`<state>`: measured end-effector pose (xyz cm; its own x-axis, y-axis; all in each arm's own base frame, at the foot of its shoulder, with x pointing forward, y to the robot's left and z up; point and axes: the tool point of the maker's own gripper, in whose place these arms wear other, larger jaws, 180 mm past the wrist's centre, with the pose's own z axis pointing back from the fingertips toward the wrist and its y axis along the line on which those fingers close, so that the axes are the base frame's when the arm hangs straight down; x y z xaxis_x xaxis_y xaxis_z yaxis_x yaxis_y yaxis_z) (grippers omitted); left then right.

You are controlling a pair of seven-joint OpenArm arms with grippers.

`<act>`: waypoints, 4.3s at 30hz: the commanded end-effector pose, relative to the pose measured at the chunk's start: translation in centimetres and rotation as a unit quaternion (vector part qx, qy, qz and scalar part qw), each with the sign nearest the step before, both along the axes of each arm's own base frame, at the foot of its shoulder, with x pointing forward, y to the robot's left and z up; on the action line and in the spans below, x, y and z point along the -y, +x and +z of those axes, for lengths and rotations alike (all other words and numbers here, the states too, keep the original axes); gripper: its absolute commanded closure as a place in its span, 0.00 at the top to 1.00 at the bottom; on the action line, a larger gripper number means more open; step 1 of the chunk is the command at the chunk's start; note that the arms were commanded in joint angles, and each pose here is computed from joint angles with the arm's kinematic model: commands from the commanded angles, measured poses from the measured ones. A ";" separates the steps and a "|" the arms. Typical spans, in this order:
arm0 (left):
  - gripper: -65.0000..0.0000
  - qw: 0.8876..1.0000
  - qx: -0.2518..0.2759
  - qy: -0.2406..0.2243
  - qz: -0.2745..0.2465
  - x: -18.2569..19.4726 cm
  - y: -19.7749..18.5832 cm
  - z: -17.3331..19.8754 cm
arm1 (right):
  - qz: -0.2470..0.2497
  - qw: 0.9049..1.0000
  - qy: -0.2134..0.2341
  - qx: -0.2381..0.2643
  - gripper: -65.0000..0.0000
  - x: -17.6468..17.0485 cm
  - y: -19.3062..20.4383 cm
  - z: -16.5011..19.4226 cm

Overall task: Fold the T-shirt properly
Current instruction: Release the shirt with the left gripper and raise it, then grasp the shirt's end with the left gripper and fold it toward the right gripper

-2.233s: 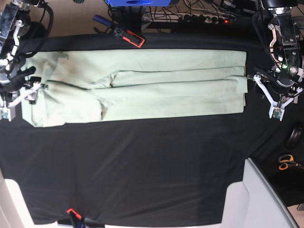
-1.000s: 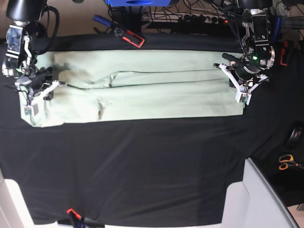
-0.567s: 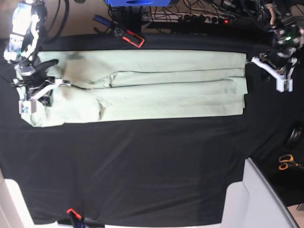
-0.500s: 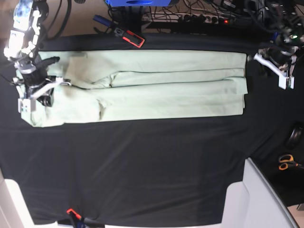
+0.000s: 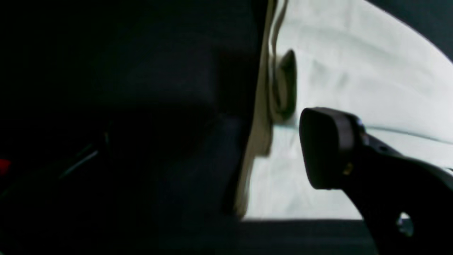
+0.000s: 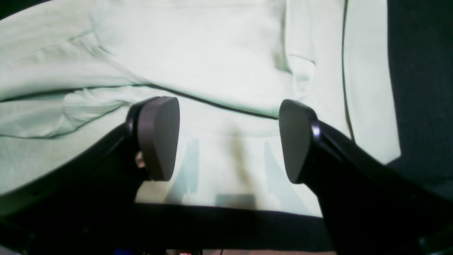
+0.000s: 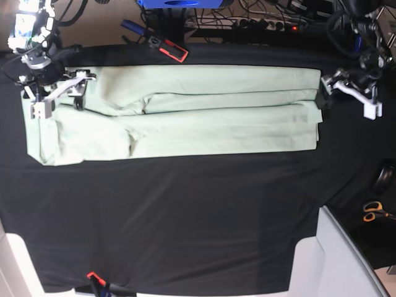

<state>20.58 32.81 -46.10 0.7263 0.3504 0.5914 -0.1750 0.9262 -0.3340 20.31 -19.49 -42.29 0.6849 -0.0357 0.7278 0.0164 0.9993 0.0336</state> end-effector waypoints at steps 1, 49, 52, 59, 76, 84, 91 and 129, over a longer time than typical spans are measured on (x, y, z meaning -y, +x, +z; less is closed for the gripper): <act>1.00 1.000 0.026 0.006 0.001 -0.8 1.0 1.3 | 0.001 1.000 -0.006 0.022 0.65 0.4 0.7 1.0; 0.00 0.979 -0.002 0.142 -0.149 15.2 3.4 2.2 | 0.001 1.000 -0.003 0.023 0.65 0.2 1.1 1.0; 0.00 0.968 -0.002 0.161 -0.190 18.9 3.8 1.7 | 0.001 1.000 -0.003 0.023 0.65 0.2 1.0 1.0; 0.00 0.945 0.002 0.192 -0.266 24.8 2.9 1.0 | 0.001 1.000 -0.003 0.023 0.65 0.2 1.0 1.0; 0.00 0.938 0.040 0.184 -0.292 31.0 4.6 2.7 | 0.001 1.000 -0.004 0.022 0.65 0.3 1.0 0.9; 0.00 0.941 0.022 0.161 -0.295 33.1 4.9 1.3 | 0.001 1.000 -0.004 0.022 0.65 0.3 1.0 0.9; 0.00 0.938 0.035 0.150 -0.309 35.2 5.8 1.9 | 0.001 1.000 -0.004 0.023 0.65 0.3 1.0 1.0; 0.63 0.913 0.056 0.142 -0.378 40.6 5.7 2.4 | 0.003 1.000 -0.003 0.025 0.65 0.2 1.3 1.1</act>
